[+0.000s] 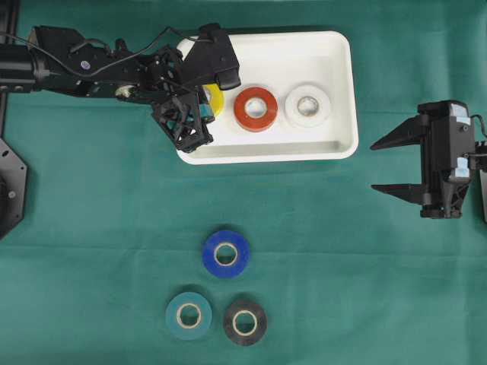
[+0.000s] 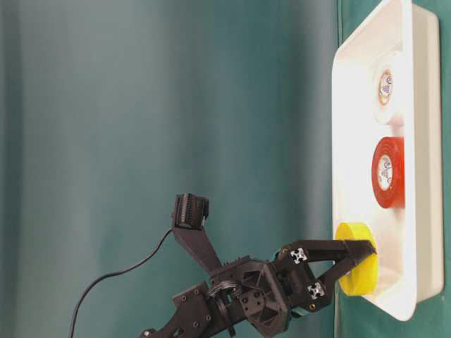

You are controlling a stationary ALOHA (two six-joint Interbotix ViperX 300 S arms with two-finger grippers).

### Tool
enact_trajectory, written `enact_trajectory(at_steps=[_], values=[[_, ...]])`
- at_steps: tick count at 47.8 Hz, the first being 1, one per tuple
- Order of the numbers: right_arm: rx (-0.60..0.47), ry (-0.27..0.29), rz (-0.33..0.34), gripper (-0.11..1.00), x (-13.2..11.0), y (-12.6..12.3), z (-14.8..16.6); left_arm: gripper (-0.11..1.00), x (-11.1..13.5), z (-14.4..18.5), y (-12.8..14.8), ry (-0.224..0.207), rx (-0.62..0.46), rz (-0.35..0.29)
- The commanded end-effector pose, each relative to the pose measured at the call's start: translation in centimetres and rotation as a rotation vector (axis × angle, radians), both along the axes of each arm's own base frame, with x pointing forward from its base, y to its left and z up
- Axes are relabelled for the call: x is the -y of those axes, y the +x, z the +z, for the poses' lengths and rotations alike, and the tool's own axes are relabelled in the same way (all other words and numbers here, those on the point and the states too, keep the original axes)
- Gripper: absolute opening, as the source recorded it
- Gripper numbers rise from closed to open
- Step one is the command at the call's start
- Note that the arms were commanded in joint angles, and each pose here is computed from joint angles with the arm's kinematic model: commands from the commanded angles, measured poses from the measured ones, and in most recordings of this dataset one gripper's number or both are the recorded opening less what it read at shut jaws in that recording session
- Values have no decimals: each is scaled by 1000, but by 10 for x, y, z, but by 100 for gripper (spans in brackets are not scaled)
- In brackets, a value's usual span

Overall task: Pick up the tape from a random location and place it into the white case.
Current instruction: 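Lower the yellow roll into the tray and open the left gripper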

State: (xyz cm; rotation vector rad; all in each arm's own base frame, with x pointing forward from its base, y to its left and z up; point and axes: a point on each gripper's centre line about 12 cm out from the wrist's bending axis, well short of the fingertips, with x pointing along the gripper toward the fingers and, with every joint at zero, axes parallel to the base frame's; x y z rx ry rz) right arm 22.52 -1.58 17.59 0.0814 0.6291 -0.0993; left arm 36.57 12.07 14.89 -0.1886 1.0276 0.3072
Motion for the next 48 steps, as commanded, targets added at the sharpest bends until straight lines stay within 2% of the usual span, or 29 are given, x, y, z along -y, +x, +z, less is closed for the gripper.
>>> enact_trajectory(at_steps=[1,9,13,34,48], values=[[30,-5,3,74,1,6,9,31,0,10,6,8,36,-2],[27,-5,2,74,1,6,9,81,-1,13,8,18,62,-3],[27,-5,2,74,1,6,9,96,-1,13,9,18,65,-3],[27,-5,0,74,1,6,9,94,0,17,8,18,70,-1],[29,-3,0,74,1,6,9,94,1,52,3,27,93,-1]])
